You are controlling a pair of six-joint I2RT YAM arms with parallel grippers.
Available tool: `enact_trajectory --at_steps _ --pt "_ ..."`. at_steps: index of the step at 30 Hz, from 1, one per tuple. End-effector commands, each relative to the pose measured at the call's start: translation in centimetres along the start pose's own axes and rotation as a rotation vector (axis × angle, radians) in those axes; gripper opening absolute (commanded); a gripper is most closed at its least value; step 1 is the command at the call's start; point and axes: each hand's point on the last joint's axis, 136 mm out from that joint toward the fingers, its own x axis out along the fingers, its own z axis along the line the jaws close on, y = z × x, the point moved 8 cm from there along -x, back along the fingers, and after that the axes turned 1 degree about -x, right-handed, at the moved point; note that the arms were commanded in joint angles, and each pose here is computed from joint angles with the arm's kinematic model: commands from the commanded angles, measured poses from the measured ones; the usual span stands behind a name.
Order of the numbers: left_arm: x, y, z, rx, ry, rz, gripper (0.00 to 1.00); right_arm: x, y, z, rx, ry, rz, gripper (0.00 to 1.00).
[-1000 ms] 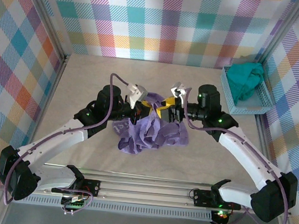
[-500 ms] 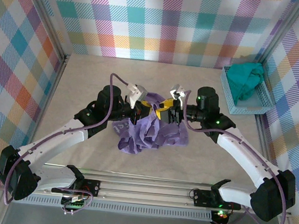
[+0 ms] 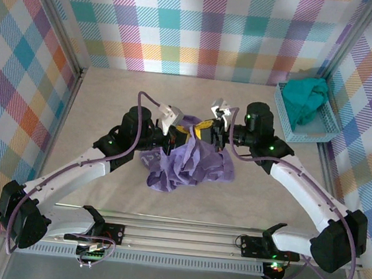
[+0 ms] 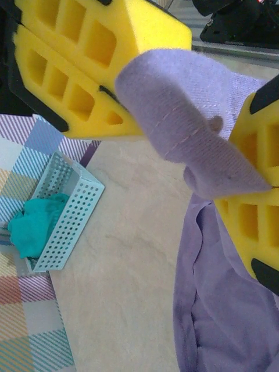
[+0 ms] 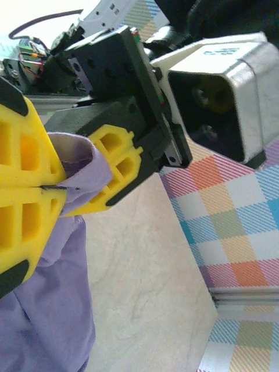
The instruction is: Fold the inside-out t-shirt
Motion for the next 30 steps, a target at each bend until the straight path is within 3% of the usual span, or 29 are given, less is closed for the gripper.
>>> enact_trajectory --at_steps 1,4,8,16,25,30 --pt "0.1 0.3 1.4 -0.051 -0.121 0.002 0.09 0.1 -2.2 -0.6 0.06 0.078 -0.044 0.0" --pt "-0.4 1.1 2.6 -0.124 -0.263 0.032 0.26 0.6 -2.9 -1.5 0.165 0.157 -0.064 0.0" --pt "-2.1 2.8 2.3 -0.18 -0.31 0.036 0.43 1.6 -3.6 -1.9 0.226 0.216 -0.063 0.0" --pt "-4.7 6.1 0.0 -0.098 -0.179 0.014 0.65 3.8 -5.7 -1.5 0.244 0.227 -0.025 0.0" --pt "-2.2 6.7 0.0 0.081 -0.084 0.023 0.77 4.3 -6.3 -1.4 0.242 0.221 -0.006 0.0" --pt "-1.0 6.2 -0.5 0.142 -0.059 0.026 0.72 4.3 -6.2 -1.5 0.238 0.227 0.005 0.0"
